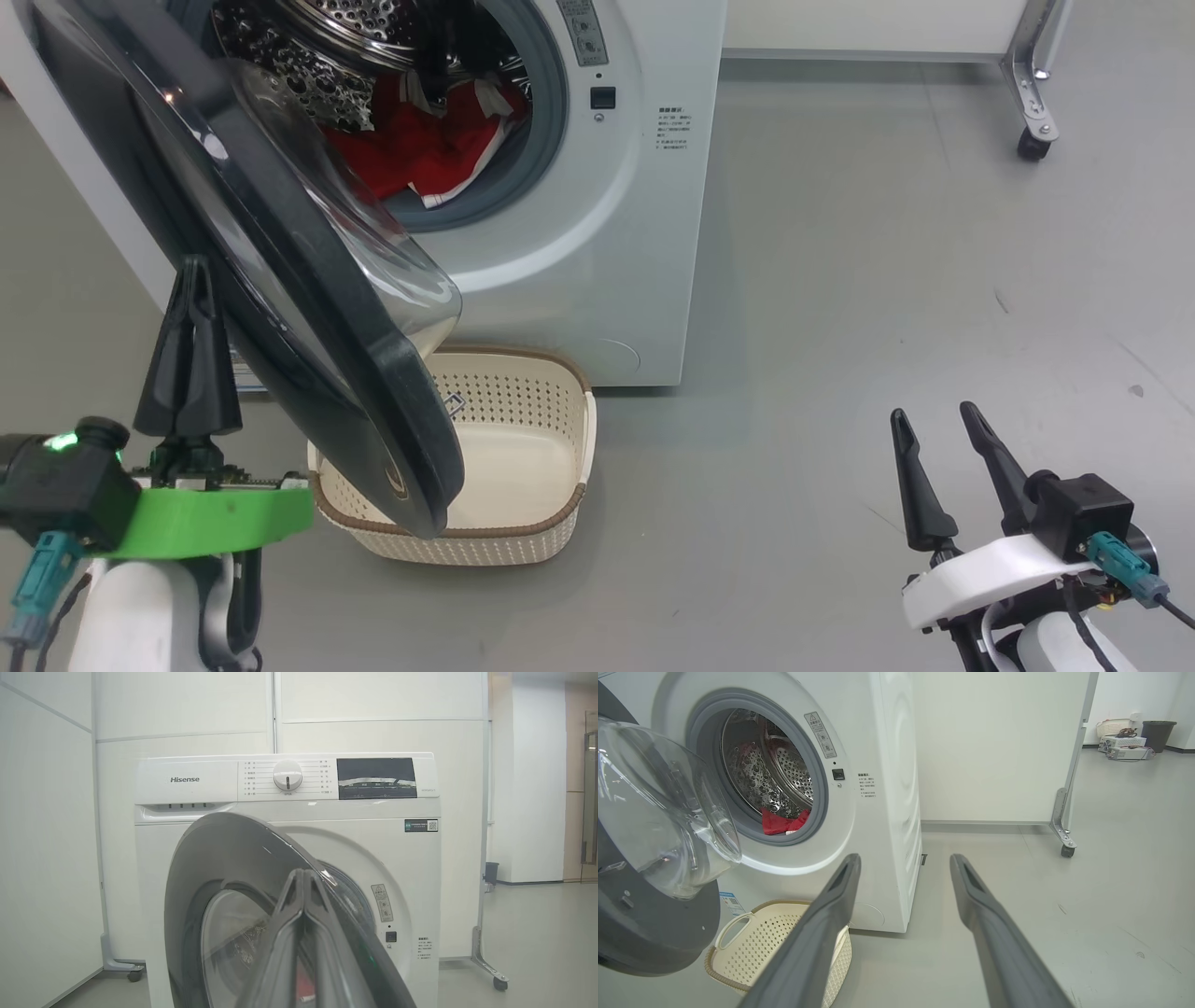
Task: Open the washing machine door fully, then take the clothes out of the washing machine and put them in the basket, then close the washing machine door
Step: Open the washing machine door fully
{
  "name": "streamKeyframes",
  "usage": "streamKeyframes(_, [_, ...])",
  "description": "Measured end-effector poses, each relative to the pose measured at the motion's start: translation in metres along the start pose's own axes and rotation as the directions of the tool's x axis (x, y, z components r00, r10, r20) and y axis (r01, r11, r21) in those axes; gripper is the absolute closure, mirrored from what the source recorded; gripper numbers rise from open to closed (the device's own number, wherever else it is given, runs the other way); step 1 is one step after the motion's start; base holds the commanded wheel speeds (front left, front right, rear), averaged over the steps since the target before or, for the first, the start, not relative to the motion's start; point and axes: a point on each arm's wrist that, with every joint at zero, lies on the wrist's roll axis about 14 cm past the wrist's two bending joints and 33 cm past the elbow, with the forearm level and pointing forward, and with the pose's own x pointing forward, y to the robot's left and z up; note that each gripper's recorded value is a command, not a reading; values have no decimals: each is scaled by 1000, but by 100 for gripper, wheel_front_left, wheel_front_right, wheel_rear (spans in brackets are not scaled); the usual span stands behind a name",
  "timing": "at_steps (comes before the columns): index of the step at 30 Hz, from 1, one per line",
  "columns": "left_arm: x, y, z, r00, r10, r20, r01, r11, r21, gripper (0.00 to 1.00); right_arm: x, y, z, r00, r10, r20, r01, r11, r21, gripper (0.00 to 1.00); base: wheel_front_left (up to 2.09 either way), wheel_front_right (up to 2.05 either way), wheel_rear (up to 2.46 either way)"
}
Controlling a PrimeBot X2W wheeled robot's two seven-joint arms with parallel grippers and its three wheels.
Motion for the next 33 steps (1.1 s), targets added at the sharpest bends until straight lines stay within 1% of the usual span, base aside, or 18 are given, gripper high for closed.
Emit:
streamKeyframes(5, [10, -21, 13, 996, -68, 49, 69, 998, 0, 100, -1, 1, -2, 1000, -3, -4, 3, 1000, 7, 0, 0, 0, 0])
streamKeyframes(13, [14, -62, 12, 980, -191, 56, 192, 981, -23, 100, -2, -3, -3, 1000, -19, -6, 19, 1000, 14, 0, 0, 0, 0])
streamKeyframes(17, [14, -75, 7, 971, -235, 43, 237, 971, -29, 100, -2, -6, -4, 1000, -30, -7, 30, 999, 16, 0, 0, 0, 0])
streamKeyframes(25, [9, -105, -17, 947, -319, -42, 315, 945, -84, 100, -3, -8, -6, 999, -47, -10, 47, 999, 18, 0, 0, 0, 0])
streamKeyframes(30, [4, -116, -39, 930, -350, -115, 336, 934, -121, 100, -3, -14, -4, 998, -66, -3, 66, 998, 23, 0, 0, 0, 0])
streamKeyframes(33, [-1, -118, -55, 921, -352, -168, 329, 932, -153, 100, -3, -16, -3, 997, -74, 1, 74, 997, 19, 0, 0, 0, 0])
